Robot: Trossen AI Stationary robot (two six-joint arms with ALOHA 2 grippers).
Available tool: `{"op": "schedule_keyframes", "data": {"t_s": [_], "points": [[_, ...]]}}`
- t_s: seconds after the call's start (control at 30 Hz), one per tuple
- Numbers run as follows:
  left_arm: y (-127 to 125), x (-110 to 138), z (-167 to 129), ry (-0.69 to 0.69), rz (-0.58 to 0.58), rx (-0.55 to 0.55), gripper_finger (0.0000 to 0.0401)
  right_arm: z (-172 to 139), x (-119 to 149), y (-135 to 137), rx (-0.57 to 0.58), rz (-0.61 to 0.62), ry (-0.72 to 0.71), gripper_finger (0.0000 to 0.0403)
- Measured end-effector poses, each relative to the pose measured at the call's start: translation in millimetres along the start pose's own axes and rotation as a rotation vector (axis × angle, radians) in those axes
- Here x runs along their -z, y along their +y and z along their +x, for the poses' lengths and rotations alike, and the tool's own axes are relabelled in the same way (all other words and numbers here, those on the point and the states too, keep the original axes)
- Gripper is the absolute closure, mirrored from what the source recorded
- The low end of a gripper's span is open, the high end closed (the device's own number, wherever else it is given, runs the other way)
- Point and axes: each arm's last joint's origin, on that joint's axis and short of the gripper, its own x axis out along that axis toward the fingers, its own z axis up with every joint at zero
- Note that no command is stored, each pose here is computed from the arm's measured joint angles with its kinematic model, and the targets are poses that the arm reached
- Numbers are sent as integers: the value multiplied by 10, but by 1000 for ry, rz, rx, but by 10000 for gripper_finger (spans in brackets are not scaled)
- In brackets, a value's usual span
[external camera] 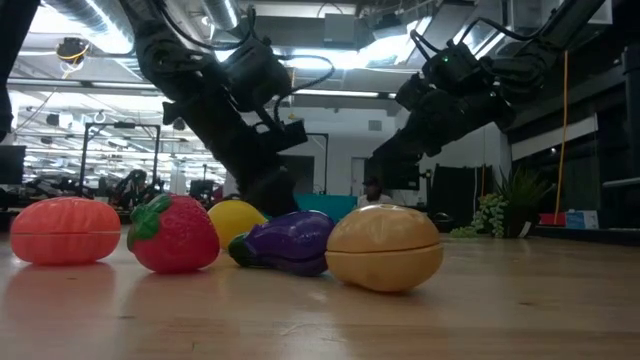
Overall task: Pick and placing Produce into tupperware
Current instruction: Put the strawberry into the blue bin
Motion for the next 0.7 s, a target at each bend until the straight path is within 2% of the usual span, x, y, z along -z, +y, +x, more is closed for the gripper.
{"op": "schedule_keyframes", "data": {"t_s": [0.13, 0.23, 0.37, 0.7], "points": [[3, -1, -16, 8, 132, -121, 153, 0, 0, 0, 0, -1, 0, 220], [22, 0, -9, 14, 183, -129, 159, 0, -1, 0, 0, -3, 0, 220], [97, 6, 27, 19, 178, -95, 165, 0, 0, 0, 0, -3, 0, 220], [307, -27, 105, 14, 174, -92, 179, 0, -1, -1, 1, -19, 0, 220]]}}
